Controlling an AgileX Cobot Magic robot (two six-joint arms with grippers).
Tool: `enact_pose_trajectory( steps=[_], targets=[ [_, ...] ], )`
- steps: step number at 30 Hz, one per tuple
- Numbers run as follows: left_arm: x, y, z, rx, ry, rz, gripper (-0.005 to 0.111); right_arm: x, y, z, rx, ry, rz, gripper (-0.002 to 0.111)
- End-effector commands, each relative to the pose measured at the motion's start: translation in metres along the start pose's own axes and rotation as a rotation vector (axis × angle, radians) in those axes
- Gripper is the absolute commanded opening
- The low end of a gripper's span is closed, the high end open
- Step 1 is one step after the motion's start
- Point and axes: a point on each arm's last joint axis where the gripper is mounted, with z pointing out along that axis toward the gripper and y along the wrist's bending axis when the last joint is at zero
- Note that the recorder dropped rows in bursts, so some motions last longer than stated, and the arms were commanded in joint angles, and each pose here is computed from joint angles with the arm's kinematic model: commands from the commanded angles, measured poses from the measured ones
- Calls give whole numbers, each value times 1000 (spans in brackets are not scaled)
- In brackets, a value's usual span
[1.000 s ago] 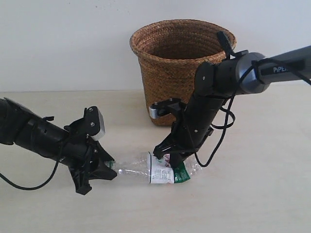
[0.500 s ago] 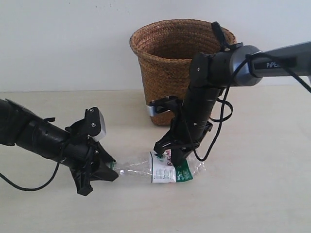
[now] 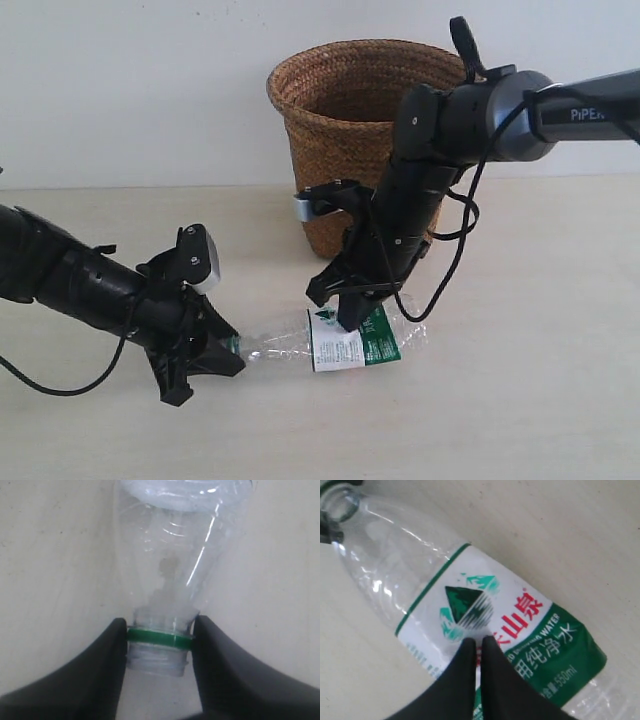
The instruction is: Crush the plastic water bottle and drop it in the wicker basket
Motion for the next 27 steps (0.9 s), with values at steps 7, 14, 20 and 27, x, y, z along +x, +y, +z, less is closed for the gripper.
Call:
enact_pose_trajectory(
  steps=[7, 14, 20, 27],
  targets=[
    [1, -1, 5, 2, 13, 7, 4, -1, 10, -2, -72, -75, -10, 0],
    [1, -1, 5, 2, 13, 7, 4, 12, 6, 20, -16, -82, -5, 0],
    [1, -2, 5, 8, 9, 7, 4, 16, -2, 51, -28, -47, 33, 0],
    [1, -2, 5, 10, 8, 7, 4, 25, -4, 100, -59, 57, 26, 0]
  ],
)
